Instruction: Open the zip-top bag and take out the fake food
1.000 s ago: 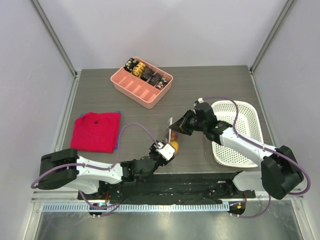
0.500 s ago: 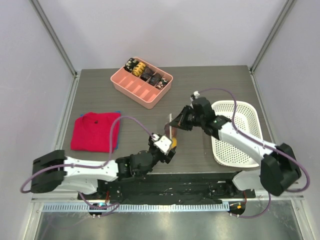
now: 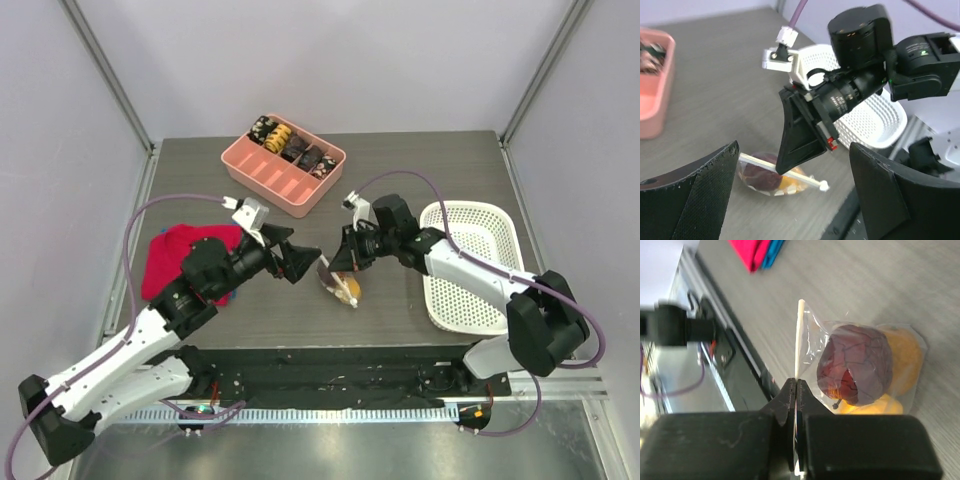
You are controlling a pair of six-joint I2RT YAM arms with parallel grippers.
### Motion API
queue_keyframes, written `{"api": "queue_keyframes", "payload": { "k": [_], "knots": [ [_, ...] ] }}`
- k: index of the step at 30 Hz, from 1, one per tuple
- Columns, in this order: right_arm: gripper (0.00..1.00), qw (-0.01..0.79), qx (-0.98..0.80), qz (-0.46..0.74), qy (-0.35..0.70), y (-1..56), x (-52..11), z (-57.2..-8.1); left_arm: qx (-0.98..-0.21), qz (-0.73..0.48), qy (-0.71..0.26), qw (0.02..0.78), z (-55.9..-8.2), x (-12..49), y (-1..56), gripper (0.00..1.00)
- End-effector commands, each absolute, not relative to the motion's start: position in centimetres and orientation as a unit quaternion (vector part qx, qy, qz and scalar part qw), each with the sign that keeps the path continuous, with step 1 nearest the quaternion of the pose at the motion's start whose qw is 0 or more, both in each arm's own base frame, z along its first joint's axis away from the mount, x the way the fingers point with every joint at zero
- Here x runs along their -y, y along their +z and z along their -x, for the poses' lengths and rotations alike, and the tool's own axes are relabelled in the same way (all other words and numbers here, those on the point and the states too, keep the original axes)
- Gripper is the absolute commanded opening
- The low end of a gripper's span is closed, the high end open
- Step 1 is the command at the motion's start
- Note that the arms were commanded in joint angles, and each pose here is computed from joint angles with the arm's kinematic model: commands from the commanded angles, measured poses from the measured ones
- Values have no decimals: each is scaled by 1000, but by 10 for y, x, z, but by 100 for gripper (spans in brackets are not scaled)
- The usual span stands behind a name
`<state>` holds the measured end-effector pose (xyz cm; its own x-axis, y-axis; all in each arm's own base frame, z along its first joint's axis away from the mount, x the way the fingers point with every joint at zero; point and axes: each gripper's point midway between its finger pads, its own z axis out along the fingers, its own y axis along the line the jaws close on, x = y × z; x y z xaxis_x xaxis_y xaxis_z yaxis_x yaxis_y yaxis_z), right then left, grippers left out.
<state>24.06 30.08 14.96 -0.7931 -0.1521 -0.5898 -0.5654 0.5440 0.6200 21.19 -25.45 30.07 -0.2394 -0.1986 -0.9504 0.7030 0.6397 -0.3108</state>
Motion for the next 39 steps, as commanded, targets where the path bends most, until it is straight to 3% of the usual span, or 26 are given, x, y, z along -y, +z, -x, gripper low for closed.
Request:
{"api": "queue_keyframes", "payload": {
  "k": [1, 8, 19, 25, 30, 32, 34, 35, 36, 39],
  "knots": [
    [1, 270, -764, 333, 482, 176, -306, -210, -737, -229, -453, 447, -196, 272, 258, 90],
    [1, 251, -694, 377, 559, 212, -309, -175, -709, -264, -526, 388, -183, 287, 264, 91],
    [1, 263, -667, 394, 575, 240, -304, -160, -692, -284, -564, 349, -161, 290, 261, 87],
    [1, 281, -660, 396, 573, 252, -302, -162, -690, -286, -576, 332, -159, 293, 257, 54],
    [2, 288, -657, 395, 574, 259, -300, -162, -690, -287, -575, 334, -160, 294, 258, 33],
    [1, 288, -658, 391, 575, 261, -301, -164, -687, -284, -576, 340, -162, 295, 261, 3],
    [2, 290, -669, 378, 571, 260, -302, -169, -688, -275, -572, 350, -166, 294, 266, 0],
    [6, 314, -692, 352, 546, 256, -301, -184, -693, -264, -568, 358, -170, 293, 267, 0],
    [33, 322, -710, 327, 534, 254, -300, -192, -700, -236, -550, 389, -182, 288, 272, 0],
    [75, 372, -757, 236, 482, 243, -286, -220, -707, -183, -531, 430, -194, 276, 288, 0]
  ]
}}
